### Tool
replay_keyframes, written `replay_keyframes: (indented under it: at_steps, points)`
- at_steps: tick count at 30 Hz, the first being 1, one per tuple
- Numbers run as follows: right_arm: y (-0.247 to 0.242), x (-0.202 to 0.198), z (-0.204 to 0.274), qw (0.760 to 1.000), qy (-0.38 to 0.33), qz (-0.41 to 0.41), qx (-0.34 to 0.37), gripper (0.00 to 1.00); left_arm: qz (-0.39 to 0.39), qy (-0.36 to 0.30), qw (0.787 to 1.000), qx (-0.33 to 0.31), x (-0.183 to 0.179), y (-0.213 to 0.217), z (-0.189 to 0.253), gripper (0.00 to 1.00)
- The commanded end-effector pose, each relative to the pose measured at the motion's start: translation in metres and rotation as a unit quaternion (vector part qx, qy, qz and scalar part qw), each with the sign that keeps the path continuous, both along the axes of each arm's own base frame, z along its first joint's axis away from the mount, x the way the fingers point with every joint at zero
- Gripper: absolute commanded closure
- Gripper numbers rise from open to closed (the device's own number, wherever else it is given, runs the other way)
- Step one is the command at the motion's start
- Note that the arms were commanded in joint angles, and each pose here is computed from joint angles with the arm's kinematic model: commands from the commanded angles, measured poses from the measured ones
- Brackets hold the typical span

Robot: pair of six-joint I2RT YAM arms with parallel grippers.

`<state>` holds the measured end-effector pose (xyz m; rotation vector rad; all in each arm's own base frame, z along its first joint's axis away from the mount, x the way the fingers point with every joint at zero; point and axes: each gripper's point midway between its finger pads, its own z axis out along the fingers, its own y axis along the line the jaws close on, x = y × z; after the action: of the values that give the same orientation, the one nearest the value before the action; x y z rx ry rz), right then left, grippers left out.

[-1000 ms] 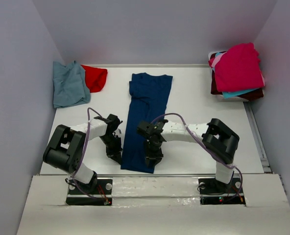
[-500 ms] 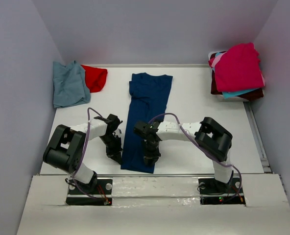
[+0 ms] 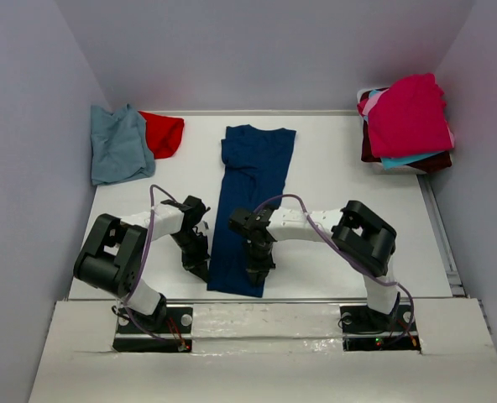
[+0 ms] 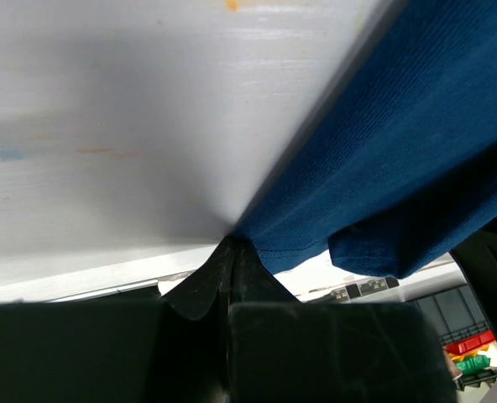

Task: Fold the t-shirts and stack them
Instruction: Fold the tshirt

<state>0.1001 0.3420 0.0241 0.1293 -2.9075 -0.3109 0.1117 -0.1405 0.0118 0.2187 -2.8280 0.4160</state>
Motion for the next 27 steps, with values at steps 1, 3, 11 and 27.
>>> replay_keyframes:
  at_steps: [1, 3, 11, 27]
  points:
    - [-0.004, -0.002, 0.009, 1.000, -0.013, 0.001, -0.007, 0.93, -0.009, 0.013, 1.000, 0.006, -0.011, 0.006, -0.003, 0.94]
    - [-0.008, -0.003, 0.012, 1.000, -0.016, -0.001, -0.009, 0.93, -0.009, 0.013, 1.000, 0.006, -0.010, 0.006, -0.003, 0.94]
    - [-0.019, -0.007, 0.017, 1.000, -0.018, -0.009, -0.017, 0.93, -0.008, 0.016, 1.000, 0.007, -0.012, 0.006, -0.005, 0.94]
    - [-0.037, -0.015, 0.021, 0.999, -0.018, -0.012, -0.034, 0.93, -0.010, 0.020, 1.000, 0.008, -0.013, 0.007, -0.007, 0.94]
